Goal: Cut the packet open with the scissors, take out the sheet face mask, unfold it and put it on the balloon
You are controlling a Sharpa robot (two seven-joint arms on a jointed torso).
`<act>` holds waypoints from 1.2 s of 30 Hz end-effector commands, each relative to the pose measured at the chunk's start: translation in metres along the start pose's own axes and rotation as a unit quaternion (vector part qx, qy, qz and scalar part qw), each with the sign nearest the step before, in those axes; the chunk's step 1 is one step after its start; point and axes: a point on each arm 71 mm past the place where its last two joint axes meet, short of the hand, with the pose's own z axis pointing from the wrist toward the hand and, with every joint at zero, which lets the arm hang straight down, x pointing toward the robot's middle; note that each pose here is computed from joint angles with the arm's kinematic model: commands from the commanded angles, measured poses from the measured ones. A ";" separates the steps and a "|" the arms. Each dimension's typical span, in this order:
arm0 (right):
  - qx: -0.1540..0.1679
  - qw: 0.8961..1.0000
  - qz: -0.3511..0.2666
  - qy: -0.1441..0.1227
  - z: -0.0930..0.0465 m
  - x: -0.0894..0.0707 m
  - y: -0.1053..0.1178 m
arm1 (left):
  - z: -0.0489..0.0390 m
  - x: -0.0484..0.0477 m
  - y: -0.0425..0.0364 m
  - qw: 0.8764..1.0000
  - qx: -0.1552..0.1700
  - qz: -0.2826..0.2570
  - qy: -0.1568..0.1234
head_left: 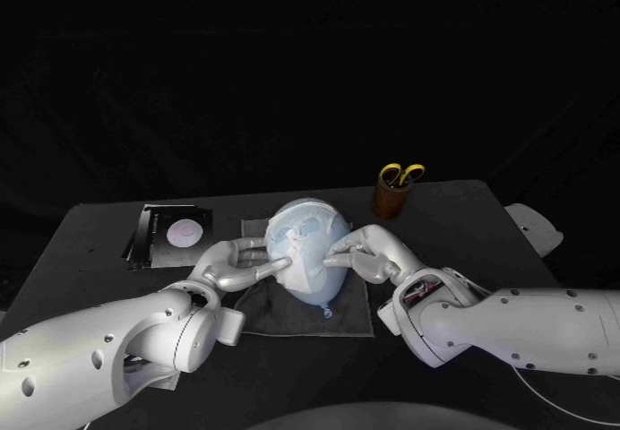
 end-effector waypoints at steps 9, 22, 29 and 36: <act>-0.026 0.998 0.007 -0.057 -0.012 -0.014 0.007 | -0.0004 0.0064 -0.0013 1.000 0.003 -0.003 0.020; -0.002 0.998 0.001 -0.062 -0.027 -0.034 -0.003 | 0.0012 0.0035 -0.0003 1.000 0.003 -0.002 0.017; 0.012 0.998 -0.006 -0.067 -0.029 -0.043 -0.009 | 0.0017 0.0031 -0.0001 1.000 0.002 -0.002 0.016; 0.020 0.997 -0.012 -0.070 -0.030 -0.049 -0.014 | 0.0020 0.0034 -0.0002 1.000 0.003 -0.002 0.017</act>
